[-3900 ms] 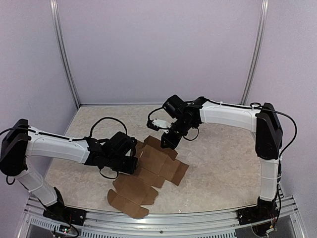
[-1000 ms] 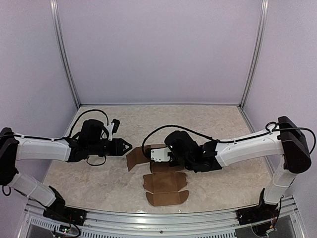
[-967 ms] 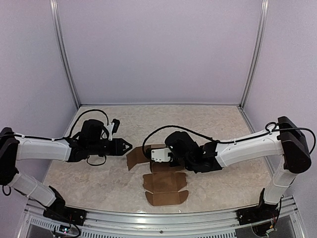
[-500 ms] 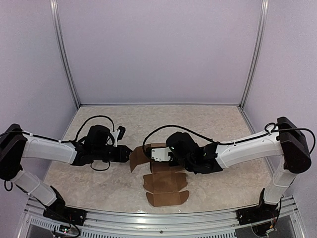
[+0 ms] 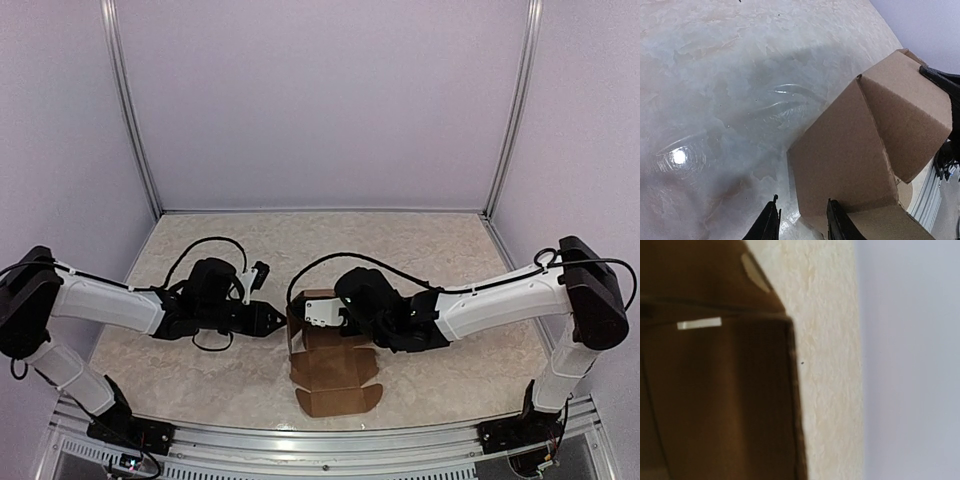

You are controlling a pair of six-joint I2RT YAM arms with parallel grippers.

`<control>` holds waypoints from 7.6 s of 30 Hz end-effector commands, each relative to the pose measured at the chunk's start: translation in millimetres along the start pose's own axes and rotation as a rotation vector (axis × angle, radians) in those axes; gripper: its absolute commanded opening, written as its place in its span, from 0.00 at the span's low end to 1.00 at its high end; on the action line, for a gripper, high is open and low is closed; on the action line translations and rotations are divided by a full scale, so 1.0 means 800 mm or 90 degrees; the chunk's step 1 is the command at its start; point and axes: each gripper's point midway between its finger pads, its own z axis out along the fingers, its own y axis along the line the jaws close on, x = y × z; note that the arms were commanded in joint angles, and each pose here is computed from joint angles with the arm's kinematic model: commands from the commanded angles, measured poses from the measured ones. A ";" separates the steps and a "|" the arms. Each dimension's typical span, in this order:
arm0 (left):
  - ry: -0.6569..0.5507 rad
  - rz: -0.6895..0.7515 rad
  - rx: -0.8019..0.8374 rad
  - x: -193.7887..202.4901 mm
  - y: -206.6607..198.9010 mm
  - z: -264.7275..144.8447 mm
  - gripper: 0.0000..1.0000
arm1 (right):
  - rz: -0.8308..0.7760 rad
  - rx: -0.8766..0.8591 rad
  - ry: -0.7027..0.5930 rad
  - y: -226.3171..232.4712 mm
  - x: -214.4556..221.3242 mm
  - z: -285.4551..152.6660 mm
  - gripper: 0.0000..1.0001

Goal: Fold the paper box

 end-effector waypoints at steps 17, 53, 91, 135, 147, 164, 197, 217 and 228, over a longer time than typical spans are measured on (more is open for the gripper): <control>-0.003 0.055 0.017 -0.011 -0.038 0.018 0.37 | 0.028 0.000 0.002 0.017 -0.002 -0.009 0.00; -0.097 0.129 -0.019 0.020 -0.077 0.029 0.56 | 0.025 -0.012 0.028 0.059 0.014 -0.034 0.00; -0.190 0.156 -0.047 0.025 -0.087 0.014 0.65 | -0.030 0.182 0.053 0.070 -0.001 -0.060 0.00; -0.253 0.239 -0.101 0.025 -0.093 0.050 0.45 | 0.079 0.130 0.077 0.077 -0.008 -0.052 0.00; -0.256 0.258 -0.110 0.019 -0.096 0.046 0.19 | 0.160 0.078 0.061 0.052 -0.029 -0.061 0.30; -0.259 0.290 -0.141 -0.002 -0.088 0.049 0.00 | 0.355 -0.131 -0.071 -0.004 -0.067 -0.119 0.60; -0.200 0.402 -0.004 -0.020 -0.074 0.090 0.00 | 0.818 -0.309 -0.098 -0.035 -0.007 -0.027 0.00; -0.195 0.383 -0.032 -0.001 -0.061 0.099 0.10 | 0.818 -0.329 -0.043 0.021 -0.019 0.027 0.00; -0.204 0.378 -0.046 -0.001 -0.059 0.104 0.28 | 0.793 -0.323 -0.003 0.053 -0.018 0.026 0.00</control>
